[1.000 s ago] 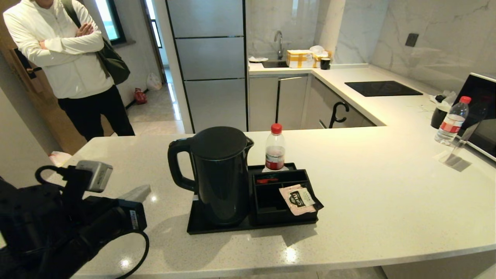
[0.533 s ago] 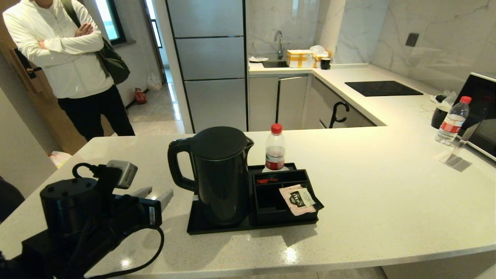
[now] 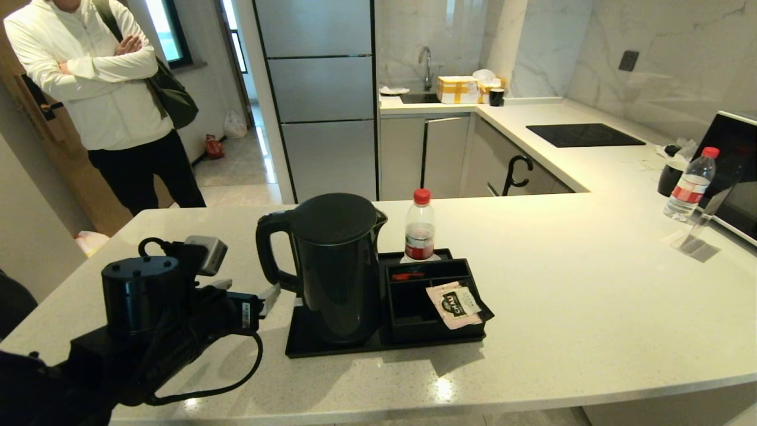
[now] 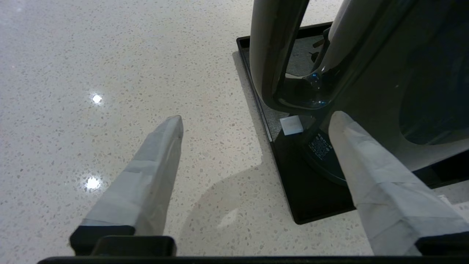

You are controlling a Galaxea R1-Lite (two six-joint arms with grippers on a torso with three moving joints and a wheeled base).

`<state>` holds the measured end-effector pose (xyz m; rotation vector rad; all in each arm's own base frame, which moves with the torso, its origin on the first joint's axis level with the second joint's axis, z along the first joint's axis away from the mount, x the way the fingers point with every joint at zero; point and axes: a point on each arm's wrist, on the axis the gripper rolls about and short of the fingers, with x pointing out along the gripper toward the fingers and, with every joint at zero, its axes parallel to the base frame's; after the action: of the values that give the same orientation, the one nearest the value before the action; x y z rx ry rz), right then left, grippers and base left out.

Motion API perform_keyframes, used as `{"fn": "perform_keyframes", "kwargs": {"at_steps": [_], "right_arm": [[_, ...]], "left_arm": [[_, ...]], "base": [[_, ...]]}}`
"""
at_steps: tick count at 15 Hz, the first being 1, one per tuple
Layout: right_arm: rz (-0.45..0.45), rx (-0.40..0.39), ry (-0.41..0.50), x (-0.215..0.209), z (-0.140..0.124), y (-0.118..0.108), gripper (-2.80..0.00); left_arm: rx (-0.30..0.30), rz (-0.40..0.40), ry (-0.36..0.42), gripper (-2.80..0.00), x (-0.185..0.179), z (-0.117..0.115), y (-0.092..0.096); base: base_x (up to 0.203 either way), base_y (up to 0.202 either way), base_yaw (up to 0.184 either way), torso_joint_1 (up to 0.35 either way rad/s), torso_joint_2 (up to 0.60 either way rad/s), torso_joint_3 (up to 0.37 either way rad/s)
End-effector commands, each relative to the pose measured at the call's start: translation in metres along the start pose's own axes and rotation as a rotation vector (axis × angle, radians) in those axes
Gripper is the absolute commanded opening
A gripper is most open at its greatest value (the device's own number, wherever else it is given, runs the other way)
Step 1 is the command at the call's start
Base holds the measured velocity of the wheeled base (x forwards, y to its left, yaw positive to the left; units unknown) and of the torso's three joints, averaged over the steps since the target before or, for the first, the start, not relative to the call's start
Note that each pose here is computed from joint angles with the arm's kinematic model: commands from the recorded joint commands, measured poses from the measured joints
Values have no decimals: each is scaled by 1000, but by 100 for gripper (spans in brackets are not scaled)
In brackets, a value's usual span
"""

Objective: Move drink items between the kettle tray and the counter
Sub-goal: Pick up the kettle

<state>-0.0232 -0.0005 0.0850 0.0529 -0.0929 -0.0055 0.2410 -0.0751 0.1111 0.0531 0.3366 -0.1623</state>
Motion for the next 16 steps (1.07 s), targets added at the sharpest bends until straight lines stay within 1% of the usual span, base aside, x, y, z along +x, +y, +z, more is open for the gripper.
{"fn": "perform_keyframes", "kwargs": {"at_steps": [1, 4, 6, 7, 9, 11, 12, 16], "right_arm": [[-1, 0, 33, 2, -9, 0, -280], [-1, 0, 33, 2, -9, 0, -280], [-1, 0, 33, 2, -9, 0, -280], [-1, 0, 33, 2, -9, 0, -280], [-1, 0, 33, 2, -9, 0, -280], [-1, 0, 33, 2, -9, 0, -280], [-1, 0, 33, 2, -9, 0, -280], [-1, 0, 33, 2, -9, 0, -280]], "left_arm": [[-2, 0, -10, 0, 1, 2, 0], [-6, 6, -36, 0, 6, 9, -1], [-8, 39, -54, 0, 13, 13, -1], [-13, 62, -80, 0, 20, 20, -2], [-17, 79, -100, 0, 28, 26, -3], [-13, 78, -88, 0, 37, 24, -5], [-12, 73, -96, 0, 41, 23, -8], [-19, 67, -166, 0, 55, 22, -11]], "base": [[0, 0, 0, 0, 0, 0], [0, 0, 0, 0, 0, 0], [0, 0, 0, 0, 0, 0], [0, 0, 0, 0, 0, 0], [0, 0, 0, 0, 0, 0], [0, 0, 0, 0, 0, 0], [0, 0, 0, 0, 0, 0], [0, 0, 0, 0, 0, 0]]}}
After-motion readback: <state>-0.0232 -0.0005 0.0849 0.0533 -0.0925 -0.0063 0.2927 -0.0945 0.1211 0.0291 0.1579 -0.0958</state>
